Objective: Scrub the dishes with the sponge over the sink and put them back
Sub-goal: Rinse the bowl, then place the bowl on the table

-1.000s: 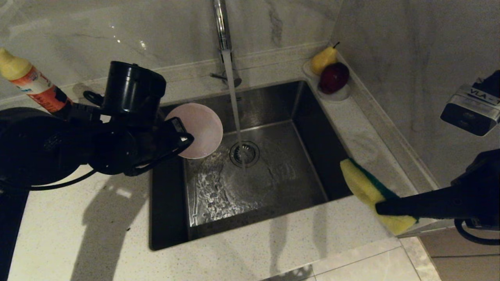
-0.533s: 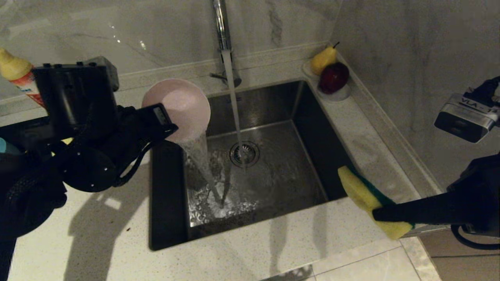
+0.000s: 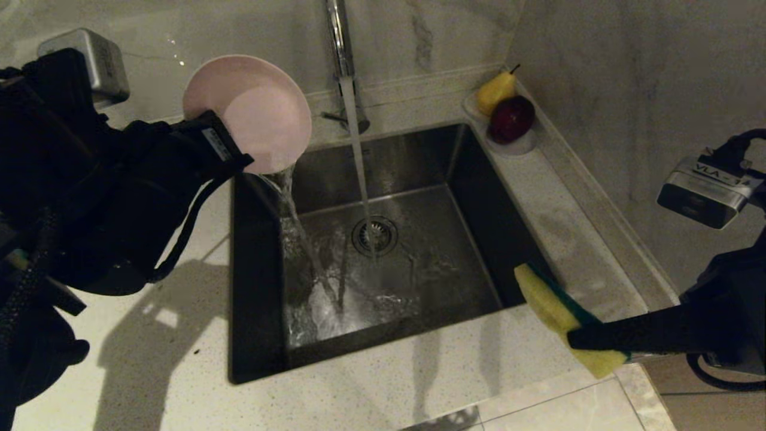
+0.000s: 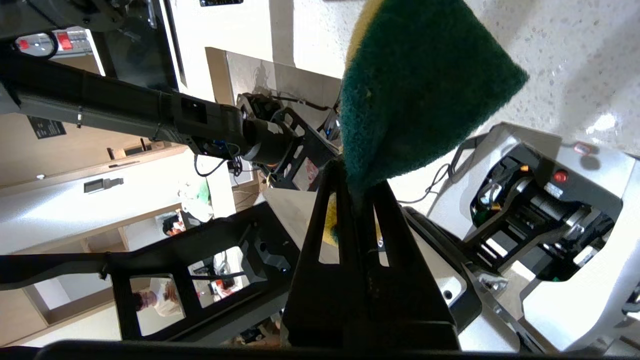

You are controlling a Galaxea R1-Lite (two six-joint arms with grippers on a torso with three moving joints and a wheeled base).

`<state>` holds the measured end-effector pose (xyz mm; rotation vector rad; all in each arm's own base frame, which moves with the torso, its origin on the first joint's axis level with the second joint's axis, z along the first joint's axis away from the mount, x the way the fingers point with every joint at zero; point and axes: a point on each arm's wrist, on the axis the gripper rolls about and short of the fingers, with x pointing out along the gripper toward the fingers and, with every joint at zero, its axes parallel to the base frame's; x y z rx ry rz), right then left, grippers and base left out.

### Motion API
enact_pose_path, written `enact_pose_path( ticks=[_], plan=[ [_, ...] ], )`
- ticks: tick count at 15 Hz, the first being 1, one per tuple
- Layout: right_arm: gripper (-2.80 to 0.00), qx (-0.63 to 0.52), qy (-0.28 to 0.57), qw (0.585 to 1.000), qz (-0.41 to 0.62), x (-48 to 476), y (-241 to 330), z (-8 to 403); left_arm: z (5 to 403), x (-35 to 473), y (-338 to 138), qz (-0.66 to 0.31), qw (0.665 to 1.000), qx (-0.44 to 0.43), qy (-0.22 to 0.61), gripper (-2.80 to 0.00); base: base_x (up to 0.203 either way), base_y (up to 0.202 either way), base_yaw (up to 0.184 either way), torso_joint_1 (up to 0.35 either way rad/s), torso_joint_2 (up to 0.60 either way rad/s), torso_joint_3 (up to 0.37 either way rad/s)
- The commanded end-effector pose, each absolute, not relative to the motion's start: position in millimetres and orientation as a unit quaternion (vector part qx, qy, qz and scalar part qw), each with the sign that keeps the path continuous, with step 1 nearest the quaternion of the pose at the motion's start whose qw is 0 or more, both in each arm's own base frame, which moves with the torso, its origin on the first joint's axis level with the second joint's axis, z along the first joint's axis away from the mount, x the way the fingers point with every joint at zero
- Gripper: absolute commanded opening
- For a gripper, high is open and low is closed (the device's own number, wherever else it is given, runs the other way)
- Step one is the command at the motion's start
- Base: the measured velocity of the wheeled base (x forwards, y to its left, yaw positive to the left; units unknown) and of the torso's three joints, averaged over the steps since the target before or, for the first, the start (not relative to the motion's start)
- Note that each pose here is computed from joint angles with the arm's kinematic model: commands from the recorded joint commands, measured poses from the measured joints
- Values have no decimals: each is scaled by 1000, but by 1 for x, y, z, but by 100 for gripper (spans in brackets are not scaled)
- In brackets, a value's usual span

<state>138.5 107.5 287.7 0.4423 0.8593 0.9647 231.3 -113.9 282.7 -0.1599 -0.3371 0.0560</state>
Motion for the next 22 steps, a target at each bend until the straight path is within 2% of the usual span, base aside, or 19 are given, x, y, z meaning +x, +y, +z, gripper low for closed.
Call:
enact_pose_path(
  ticks=[1, 10, 16, 19, 22],
  plan=[
    [-280, 206, 398, 775, 446, 138, 107, 288, 289, 220, -109, 13, 974, -54, -218, -280, 0, 0, 0, 0, 0, 0],
    [-280, 206, 394, 776, 447, 137, 106, 290, 292, 201, -101, -10, 953, -12, -303, -280, 0, 0, 0, 0, 0, 0],
    [-280, 206, 396, 775, 447, 137, 106, 289, 300, 189, -95, -19, 946, -8, -323, -280, 0, 0, 0, 0, 0, 0],
    [-280, 207, 396, 776, 446, 137, 106, 289, 295, 197, -97, 0, 959, -3, -282, -280, 0, 0, 0, 0, 0, 0],
    [-280, 207, 392, 777, 447, 134, 103, 290, 283, 209, -99, 43, 989, 14, -140, -280, 0, 0, 0, 0, 0, 0]
  ],
)
